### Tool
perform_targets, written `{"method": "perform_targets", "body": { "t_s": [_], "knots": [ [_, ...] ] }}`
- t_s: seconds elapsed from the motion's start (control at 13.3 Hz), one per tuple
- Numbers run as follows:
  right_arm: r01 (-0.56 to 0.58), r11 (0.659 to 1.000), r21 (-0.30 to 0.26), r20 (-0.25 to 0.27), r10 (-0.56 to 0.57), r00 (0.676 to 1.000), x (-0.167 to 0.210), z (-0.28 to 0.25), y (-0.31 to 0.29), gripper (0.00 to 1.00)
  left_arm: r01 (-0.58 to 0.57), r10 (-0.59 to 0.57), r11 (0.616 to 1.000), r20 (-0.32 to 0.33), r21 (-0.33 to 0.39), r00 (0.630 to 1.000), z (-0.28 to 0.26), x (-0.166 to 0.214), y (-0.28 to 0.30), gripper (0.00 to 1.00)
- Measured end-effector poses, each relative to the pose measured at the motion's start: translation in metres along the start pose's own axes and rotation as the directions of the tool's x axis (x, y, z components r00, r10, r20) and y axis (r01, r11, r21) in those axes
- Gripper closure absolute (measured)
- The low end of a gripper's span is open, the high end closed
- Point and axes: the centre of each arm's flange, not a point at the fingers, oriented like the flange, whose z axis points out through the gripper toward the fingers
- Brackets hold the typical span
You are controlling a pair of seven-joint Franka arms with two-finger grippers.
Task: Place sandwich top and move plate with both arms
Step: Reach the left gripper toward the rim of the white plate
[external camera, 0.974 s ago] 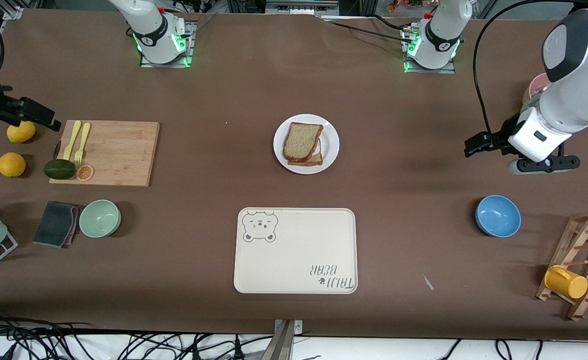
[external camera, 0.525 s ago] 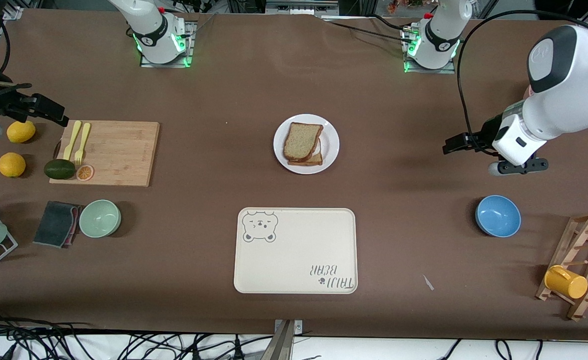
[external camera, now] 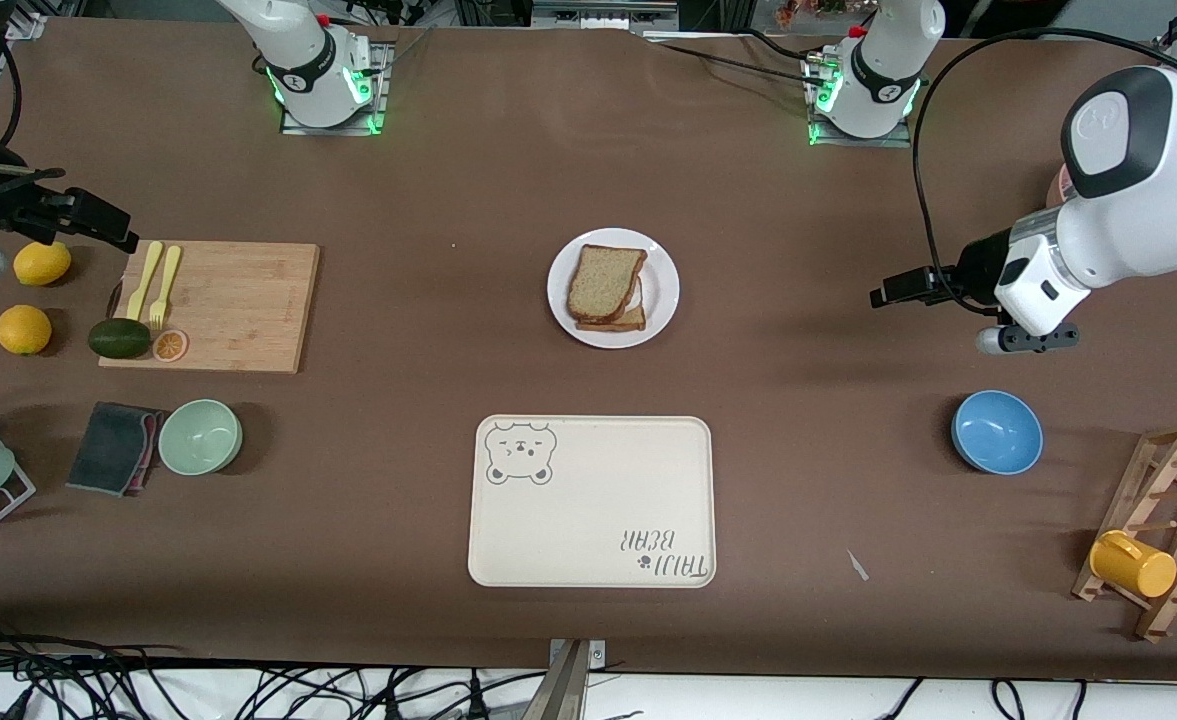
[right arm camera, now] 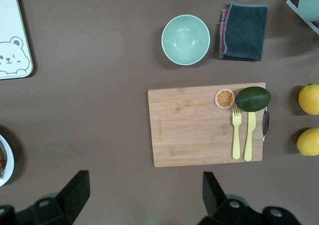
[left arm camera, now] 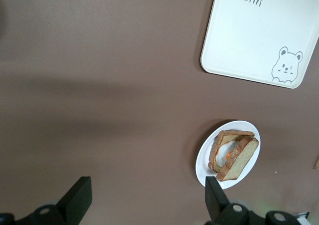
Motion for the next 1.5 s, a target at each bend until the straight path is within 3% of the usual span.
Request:
{"method": "perform_targets", "body": {
  "t_s": [0.3, 0.52, 0.97, 1.27, 1.5],
  "knots": [
    [0.0, 1.0, 0.0, 0.005, 0.0, 1.0, 0.0, 0.001, 0.0, 0.0, -0.012, 0.015, 0.995, 0.028, -0.101, 1.0, 0.036, 0.001, -0.017, 0.0],
    [0.0, 1.0, -0.001, 0.008, 0.0, 1.0, -0.001, 0.001, 0.0, 0.0, -0.075, 0.088, 0.98, 0.058, -0.185, 0.994, 0.078, -0.011, -0.035, 0.0],
    [-0.004, 1.0, -0.002, 0.022, 0.005, 1.0, -0.002, 0.003, 0.003, 0.0, -0.197, 0.228, 0.91, 0.042, -0.364, 0.973, 0.136, -0.037, -0.048, 0.0],
    [-0.004, 1.0, -0.002, 0.027, 0.004, 1.0, -0.002, 0.003, 0.003, 0.0, -0.222, 0.26, 0.887, 0.04, -0.406, 0.965, 0.159, -0.037, -0.06, 0.0],
    [-0.004, 1.0, -0.002, 0.029, 0.005, 1.0, -0.002, 0.004, 0.003, 0.0, -0.212, 0.269, 0.878, 0.076, -0.43, 0.96, 0.178, -0.025, -0.065, 0.0]
  ]
}}
